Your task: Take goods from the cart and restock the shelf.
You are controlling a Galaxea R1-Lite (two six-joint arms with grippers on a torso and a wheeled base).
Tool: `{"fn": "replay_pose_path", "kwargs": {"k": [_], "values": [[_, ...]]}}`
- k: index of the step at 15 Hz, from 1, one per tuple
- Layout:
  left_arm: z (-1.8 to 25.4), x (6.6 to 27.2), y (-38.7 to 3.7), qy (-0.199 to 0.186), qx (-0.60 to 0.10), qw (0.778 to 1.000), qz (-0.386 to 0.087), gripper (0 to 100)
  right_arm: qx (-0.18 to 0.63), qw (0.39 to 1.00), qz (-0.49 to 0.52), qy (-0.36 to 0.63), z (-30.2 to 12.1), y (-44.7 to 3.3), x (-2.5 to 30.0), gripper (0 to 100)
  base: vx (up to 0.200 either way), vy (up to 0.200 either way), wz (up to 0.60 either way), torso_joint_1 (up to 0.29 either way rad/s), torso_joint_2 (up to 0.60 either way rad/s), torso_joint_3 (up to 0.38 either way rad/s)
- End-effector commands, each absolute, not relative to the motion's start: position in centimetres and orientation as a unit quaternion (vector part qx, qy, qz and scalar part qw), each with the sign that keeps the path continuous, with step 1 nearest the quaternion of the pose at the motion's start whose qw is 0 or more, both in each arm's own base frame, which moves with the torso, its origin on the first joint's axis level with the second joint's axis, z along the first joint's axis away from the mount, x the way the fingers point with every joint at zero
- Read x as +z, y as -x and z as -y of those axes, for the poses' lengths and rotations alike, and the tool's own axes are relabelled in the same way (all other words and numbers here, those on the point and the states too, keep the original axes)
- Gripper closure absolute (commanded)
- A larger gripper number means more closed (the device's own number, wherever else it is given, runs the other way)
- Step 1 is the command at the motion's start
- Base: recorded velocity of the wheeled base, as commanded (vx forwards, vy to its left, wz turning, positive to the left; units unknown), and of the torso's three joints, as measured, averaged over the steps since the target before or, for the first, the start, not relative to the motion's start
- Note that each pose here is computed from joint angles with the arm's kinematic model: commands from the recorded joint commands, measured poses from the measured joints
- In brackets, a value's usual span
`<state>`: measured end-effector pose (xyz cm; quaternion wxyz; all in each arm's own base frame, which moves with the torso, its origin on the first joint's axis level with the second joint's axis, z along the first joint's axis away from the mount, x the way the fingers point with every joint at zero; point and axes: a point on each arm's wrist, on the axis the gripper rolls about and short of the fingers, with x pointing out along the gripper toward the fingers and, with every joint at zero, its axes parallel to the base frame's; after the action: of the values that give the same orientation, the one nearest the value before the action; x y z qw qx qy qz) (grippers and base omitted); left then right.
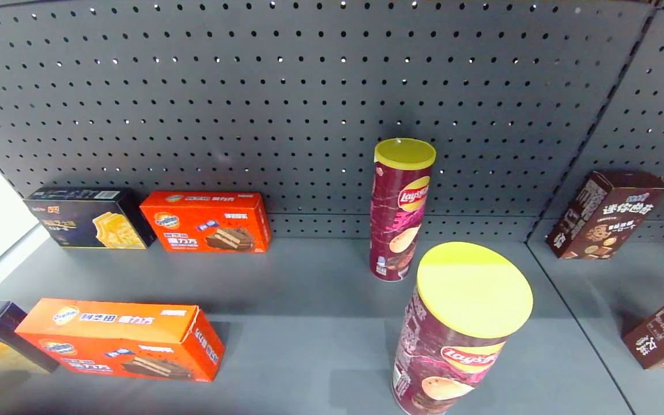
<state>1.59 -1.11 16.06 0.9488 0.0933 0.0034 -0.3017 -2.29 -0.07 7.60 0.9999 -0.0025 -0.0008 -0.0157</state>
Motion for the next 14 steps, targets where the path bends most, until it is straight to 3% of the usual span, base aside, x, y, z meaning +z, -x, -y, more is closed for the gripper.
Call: {"fn": "replay_pose_path", "kwargs": {"k": [1, 3, 5, 6, 7, 9, 11, 14], "values": [[-1.5, 13.9, 2.5, -0.087, -0.270, 0.958, 0.028, 0, -0.015, 1.000, 0.001, 0.002, 0.1, 2.3, 7.6, 0, 0.000, 0.000, 0.00, 0.000, 0.00, 0.000], [-1.7, 13.5, 2.9, -0.087, -0.266, 0.960, 0.026, 0, -0.016, 1.000, 0.001, 0.002, 0.1, 2.3, 7.6, 0, 0.000, 0.000, 0.00, 0.000, 0.00, 0.000], [-1.7, 11.4, 3.0, -0.090, -0.254, 0.963, 0.017, 0, -0.016, 1.000, 0.001, 0.002, 0.1, 2.3, 7.6, 0, 0.000, 0.000, 0.00, 0.000, 0.00, 0.000], [-0.9, 8.8, 2.4, -0.091, -0.191, 0.977, -0.014, 0, -0.016, 1.000, 0.001, 0.002, 0.1, 2.3, 7.6, 0, 0.000, 0.000, 0.00, 0.000, 0.00, 0.000], [-0.4, 8.4, 1.6, -0.086, -0.127, 0.988, -0.005, 0, -0.016, 1.000, 0.001, 0.003, 0.1, 2.3, 7.6, 0, 0.000, 0.000, 0.00, 0.000, 0.00, 0.000], [-0.1, 8.3, 1.3, -0.079, -0.061, 0.995, -0.030, 0, -0.015, 1.000, 0.001, 0.003, 0.1, 2.3, 7.6, 0, 0.000, 0.000, 0.00, 0.000, 0.00, 0.000], [0.1, 8.3, 1.6, -0.072, 0.009, 0.997, -0.019, 0, -0.015, 1.000, 0.001, 0.003, 0.1, 2.3, 7.6, 0, 0.000, 0.000, 0.00, 0.000, 0.00, 0.000], [0.0, 7.5, 2.3, -0.057, -0.007, 0.998, -0.003, 0, -0.015, 1.000, 0.001, 0.002, 0.1, 2.3, 7.6, 0, 0.000, 0.000, 0.00, 0.000, 0.00, 0.000]]}}
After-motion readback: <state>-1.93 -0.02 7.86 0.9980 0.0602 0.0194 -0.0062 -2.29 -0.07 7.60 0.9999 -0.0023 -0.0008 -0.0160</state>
